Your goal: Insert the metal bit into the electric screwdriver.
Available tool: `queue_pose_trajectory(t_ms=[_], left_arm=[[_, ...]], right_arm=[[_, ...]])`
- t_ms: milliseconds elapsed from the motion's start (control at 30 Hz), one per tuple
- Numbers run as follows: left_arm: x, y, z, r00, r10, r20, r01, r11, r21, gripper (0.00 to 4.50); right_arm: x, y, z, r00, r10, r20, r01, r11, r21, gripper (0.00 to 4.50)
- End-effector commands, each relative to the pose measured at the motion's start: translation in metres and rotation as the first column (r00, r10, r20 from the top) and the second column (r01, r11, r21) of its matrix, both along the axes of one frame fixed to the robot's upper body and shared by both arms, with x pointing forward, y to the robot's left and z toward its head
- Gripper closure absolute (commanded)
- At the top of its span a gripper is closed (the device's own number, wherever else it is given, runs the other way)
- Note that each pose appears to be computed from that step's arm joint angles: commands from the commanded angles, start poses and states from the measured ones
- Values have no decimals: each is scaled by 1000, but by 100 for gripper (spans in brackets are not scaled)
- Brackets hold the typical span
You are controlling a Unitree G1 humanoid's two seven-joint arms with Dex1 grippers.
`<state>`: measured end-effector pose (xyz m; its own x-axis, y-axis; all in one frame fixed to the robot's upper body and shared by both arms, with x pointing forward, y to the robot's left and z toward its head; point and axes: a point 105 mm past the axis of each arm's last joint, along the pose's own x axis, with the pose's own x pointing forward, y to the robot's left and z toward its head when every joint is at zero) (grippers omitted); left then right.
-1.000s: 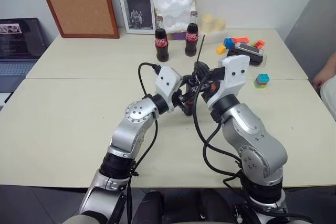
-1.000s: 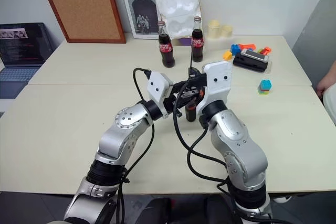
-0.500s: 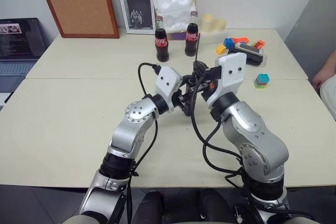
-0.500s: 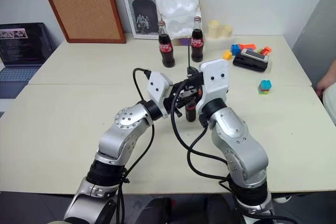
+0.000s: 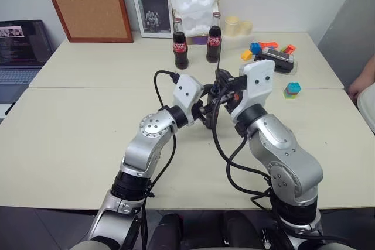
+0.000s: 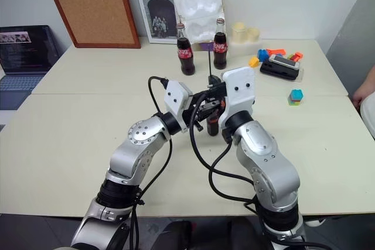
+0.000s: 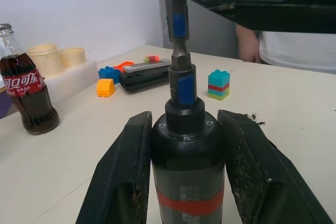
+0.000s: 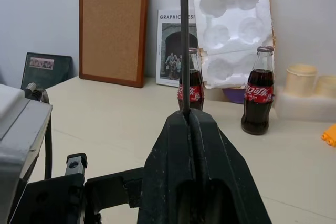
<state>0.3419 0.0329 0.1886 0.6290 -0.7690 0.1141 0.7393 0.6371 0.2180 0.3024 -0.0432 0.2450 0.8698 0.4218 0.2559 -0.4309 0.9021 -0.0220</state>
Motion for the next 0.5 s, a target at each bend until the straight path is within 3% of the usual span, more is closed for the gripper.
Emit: queue_pose_trajectory(t_ms=[33, 500], left_arm=[[2, 6, -14, 999, 29, -43, -27, 999, 37, 283], [2, 6, -15, 999, 28, -44, -26, 999, 38, 283]], right_arm=[[-3, -2, 4, 1000, -6, 27, 6, 1000, 2, 447], [1, -2, 2, 1000, -1, 13, 1, 1000, -22, 447]])
